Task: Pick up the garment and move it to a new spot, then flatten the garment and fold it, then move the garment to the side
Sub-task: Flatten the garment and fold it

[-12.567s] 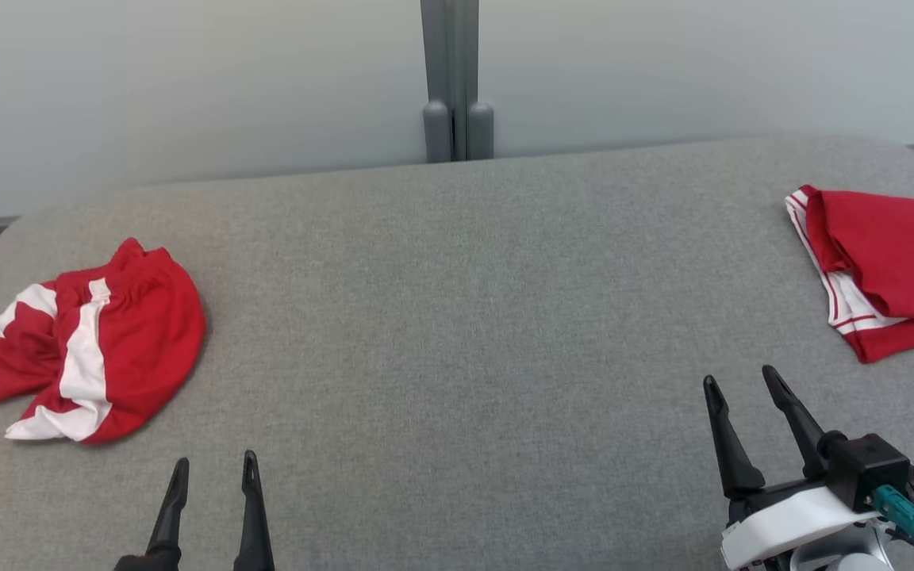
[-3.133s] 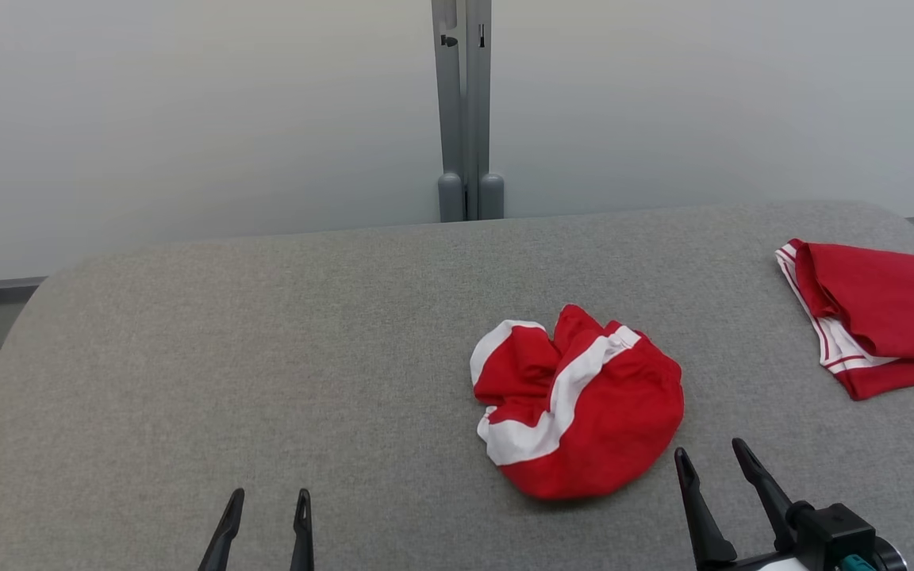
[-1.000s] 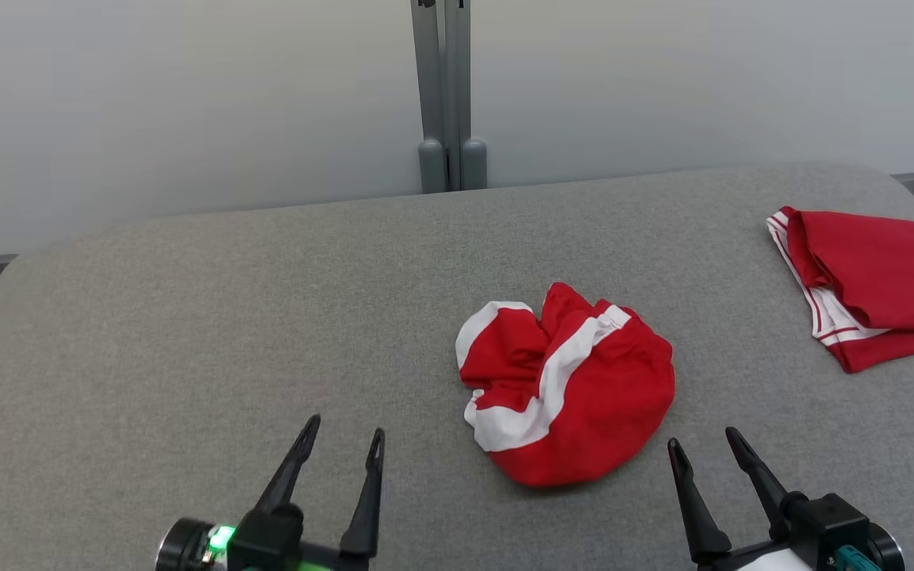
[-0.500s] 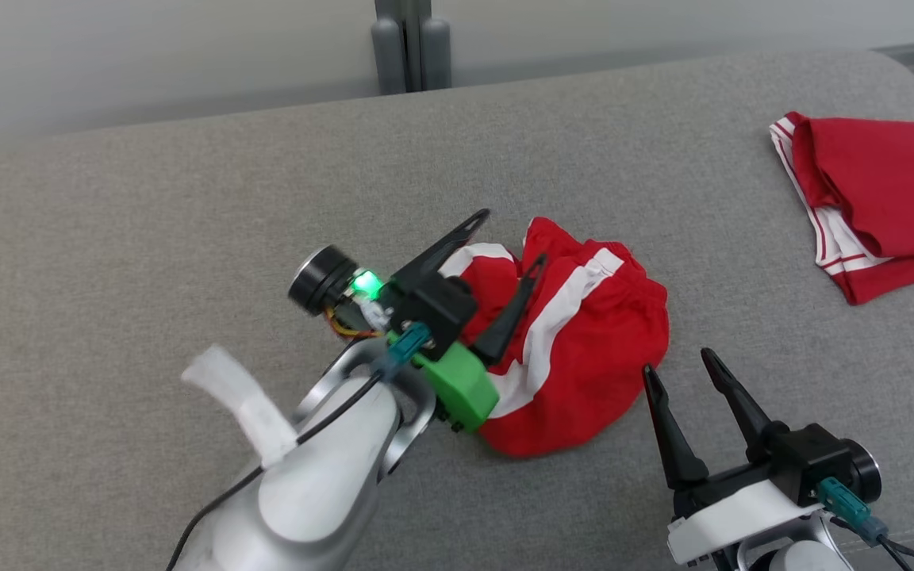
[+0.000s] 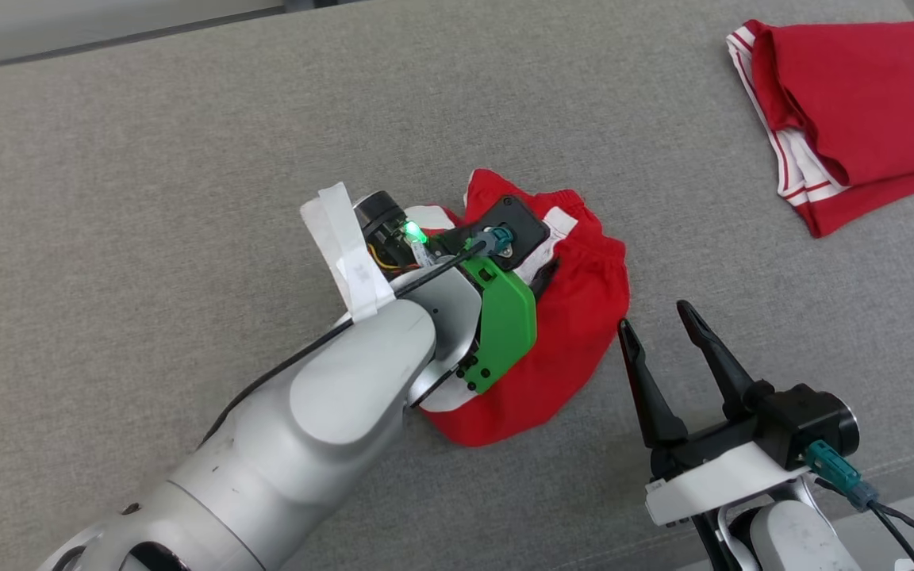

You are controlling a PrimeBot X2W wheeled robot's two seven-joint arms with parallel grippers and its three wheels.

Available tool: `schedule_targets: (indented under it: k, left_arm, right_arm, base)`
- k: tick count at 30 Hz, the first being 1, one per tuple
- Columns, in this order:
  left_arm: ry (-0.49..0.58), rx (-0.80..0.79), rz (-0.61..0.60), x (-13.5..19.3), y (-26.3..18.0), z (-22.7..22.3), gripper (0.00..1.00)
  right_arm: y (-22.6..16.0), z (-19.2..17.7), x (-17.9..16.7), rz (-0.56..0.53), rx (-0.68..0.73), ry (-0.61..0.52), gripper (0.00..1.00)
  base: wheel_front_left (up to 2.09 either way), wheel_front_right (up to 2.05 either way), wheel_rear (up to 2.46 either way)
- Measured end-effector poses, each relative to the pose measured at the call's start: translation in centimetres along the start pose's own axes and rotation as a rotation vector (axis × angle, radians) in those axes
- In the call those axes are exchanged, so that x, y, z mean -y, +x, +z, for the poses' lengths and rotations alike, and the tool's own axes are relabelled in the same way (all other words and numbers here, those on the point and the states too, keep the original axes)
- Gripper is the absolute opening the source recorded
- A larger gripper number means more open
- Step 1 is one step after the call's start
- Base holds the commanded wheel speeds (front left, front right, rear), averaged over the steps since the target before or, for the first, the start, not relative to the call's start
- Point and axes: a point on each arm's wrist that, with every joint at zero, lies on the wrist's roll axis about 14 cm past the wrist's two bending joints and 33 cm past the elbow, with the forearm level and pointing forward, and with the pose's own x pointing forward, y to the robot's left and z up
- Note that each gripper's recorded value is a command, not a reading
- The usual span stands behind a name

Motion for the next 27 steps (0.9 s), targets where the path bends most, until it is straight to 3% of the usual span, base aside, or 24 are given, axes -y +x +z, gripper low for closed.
schedule_targets:
  k: [4, 5, 6, 7, 12, 16, 21, 27]
  left_arm:
    - [-0.072, -0.061, -0.072, 1.6, 1.2, -1.9, 1.00]
    - [-0.080, -0.066, -0.084, 1.9, 1.4, -2.1, 0.87]
    - [-0.084, -0.058, -0.091, 2.1, 1.6, -2.1, 0.27]
    - [-0.084, -0.039, -0.092, 2.0, 1.8, -1.8, 0.00]
    - [-0.136, 0.147, -0.076, 1.4, 1.8, 2.2, 0.00]
    - [-0.195, 0.380, -0.035, 0.4, 0.4, 8.3, 0.00]
    - [-0.324, 0.689, 0.054, -2.0, -3.6, 16.2, 0.00]
    - [-0.482, 0.872, 0.230, -6.5, -9.1, 19.6, 0.00]
  right_arm:
    - [-0.2, -0.1, 1.2, -0.041, -0.006, -0.001, 1.00]
    - [-0.3, -0.2, 1.4, -0.048, -0.009, -0.002, 1.00]
    - [-0.3, -0.3, 1.6, -0.054, -0.011, -0.003, 1.00]
    - [-0.4, -0.3, 1.7, -0.061, -0.014, -0.003, 1.00]
    - [-0.8, 0.1, 1.9, -0.071, -0.002, -0.004, 1.00]
    - [-1.2, 0.7, 1.8, -0.072, 0.016, -0.003, 1.00]
    - [-2.3, 1.2, 1.9, -0.083, 0.030, -0.005, 1.00]
    - [-2.5, 2.0, 1.2, -0.043, 0.051, -0.024, 1.00]
  base:
    - [0.00, 0.00, 0.00]
    - [0.00, 0.00, 0.00]
    - [0.00, 0.00, 0.00]
    - [0.00, 0.00, 0.00]
    - [0.00, 0.00, 0.00]
    - [0.00, 0.00, 0.00]
    - [0.00, 0.00, 0.00]
    - [0.00, 0.00, 0.00]
